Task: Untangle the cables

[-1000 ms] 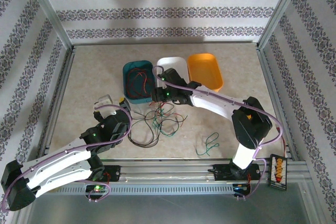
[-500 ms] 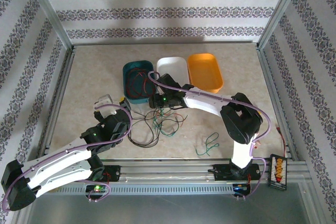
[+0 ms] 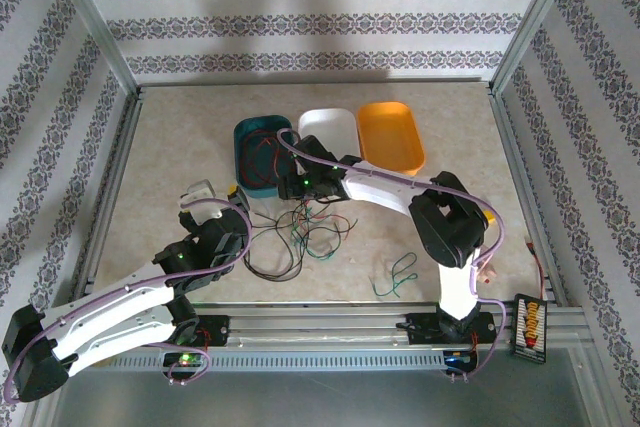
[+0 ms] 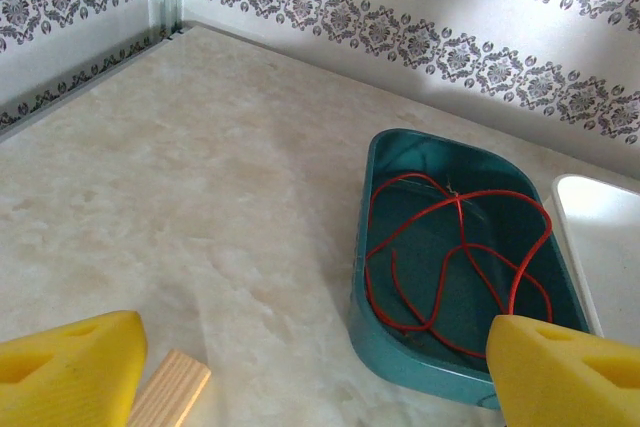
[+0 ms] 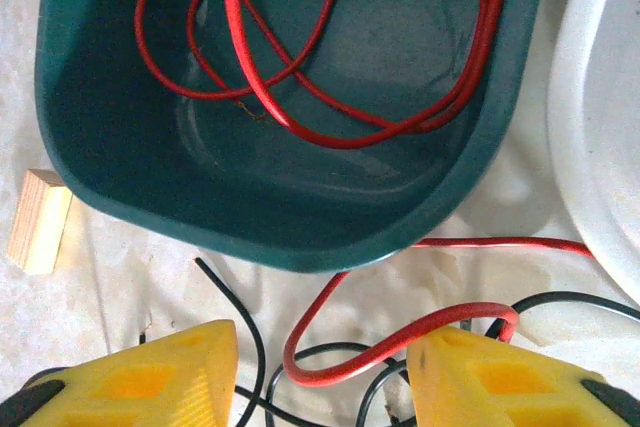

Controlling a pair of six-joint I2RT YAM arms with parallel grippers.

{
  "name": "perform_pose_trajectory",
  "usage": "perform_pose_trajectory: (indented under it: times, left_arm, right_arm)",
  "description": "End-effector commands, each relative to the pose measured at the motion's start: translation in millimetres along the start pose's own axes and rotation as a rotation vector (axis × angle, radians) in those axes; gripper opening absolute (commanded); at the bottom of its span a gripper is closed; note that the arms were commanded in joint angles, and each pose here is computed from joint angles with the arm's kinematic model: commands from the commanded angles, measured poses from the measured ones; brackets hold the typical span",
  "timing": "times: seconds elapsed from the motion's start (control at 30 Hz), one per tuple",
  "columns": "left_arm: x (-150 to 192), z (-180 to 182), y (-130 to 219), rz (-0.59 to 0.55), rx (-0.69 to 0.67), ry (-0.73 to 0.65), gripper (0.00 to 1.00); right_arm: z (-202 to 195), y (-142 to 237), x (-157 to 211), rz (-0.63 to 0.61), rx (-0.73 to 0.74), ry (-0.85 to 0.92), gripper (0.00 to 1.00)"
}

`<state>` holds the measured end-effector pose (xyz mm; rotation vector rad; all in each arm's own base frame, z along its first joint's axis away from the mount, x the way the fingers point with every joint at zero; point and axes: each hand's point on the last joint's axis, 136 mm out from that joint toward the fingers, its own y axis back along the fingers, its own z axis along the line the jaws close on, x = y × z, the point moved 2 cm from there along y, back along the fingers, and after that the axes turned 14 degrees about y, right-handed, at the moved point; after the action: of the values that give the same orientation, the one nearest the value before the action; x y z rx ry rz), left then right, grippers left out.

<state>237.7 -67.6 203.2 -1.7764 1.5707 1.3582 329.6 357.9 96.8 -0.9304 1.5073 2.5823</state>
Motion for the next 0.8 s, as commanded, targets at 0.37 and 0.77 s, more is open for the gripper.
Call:
perform_pose_trajectory:
  times: [0.37, 0.77]
  left_arm:
    - [3.6, -26.6, -2.3, 0.031, 0.138, -0.048, 0.89]
    - [57.5, -126.2, 10.1, 0.281, 0.593, -0.183, 0.92]
  right_arm:
    - [-2.9, 34.5, -9.8, -0.101, -0.021, -0.021, 0.02]
    - [8.0, 148.1, -21.8, -0.262, -0.326, -0.034, 0.03]
